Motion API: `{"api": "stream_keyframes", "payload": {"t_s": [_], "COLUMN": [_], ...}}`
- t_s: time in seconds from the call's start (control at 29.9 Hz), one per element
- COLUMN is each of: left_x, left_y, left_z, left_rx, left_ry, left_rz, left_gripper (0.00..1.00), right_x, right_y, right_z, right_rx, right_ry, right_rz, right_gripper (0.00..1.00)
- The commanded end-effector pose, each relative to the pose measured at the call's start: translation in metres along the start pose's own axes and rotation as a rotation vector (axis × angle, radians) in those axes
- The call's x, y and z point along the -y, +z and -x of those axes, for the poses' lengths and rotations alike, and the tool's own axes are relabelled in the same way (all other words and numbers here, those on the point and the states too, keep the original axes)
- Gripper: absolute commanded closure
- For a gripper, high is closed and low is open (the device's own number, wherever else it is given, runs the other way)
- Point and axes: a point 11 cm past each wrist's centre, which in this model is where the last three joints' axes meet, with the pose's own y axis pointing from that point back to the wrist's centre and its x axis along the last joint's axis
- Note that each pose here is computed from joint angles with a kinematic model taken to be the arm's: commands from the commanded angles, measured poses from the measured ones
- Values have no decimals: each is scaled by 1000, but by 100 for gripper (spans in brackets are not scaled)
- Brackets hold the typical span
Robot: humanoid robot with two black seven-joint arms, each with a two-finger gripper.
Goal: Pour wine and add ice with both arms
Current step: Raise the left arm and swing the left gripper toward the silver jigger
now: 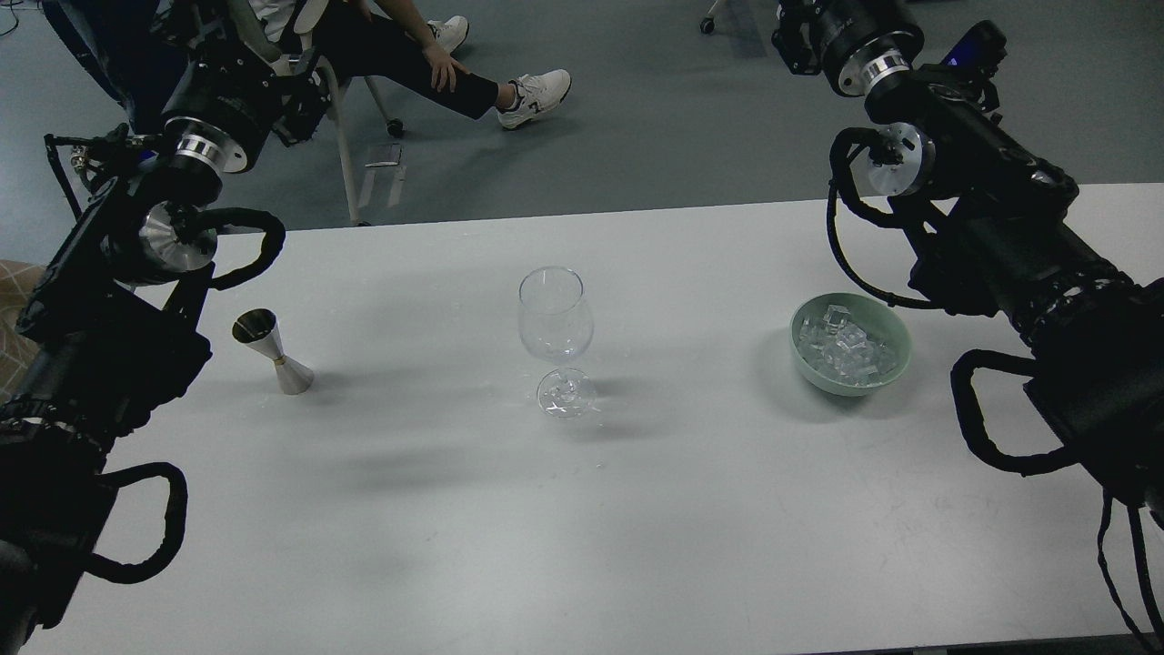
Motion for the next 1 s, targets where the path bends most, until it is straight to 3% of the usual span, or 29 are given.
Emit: {"api": "stream_keyframes", "payload": {"t_s": [0.0, 0.97], "left_x": [0, -1], "left_y": [-1, -1], "left_z": [1, -2], "left_rx": [-1, 13], "left_ry": [-2, -6], "left_rz": [0, -17], "left_gripper": [2, 2], "right_x": [0, 3], "right_y": [0, -7], "right_z": [0, 4], "right_rx": [1, -2], "right_ry": [1, -10], "right_rz": [-1, -12], "right_gripper": [0, 0]}}
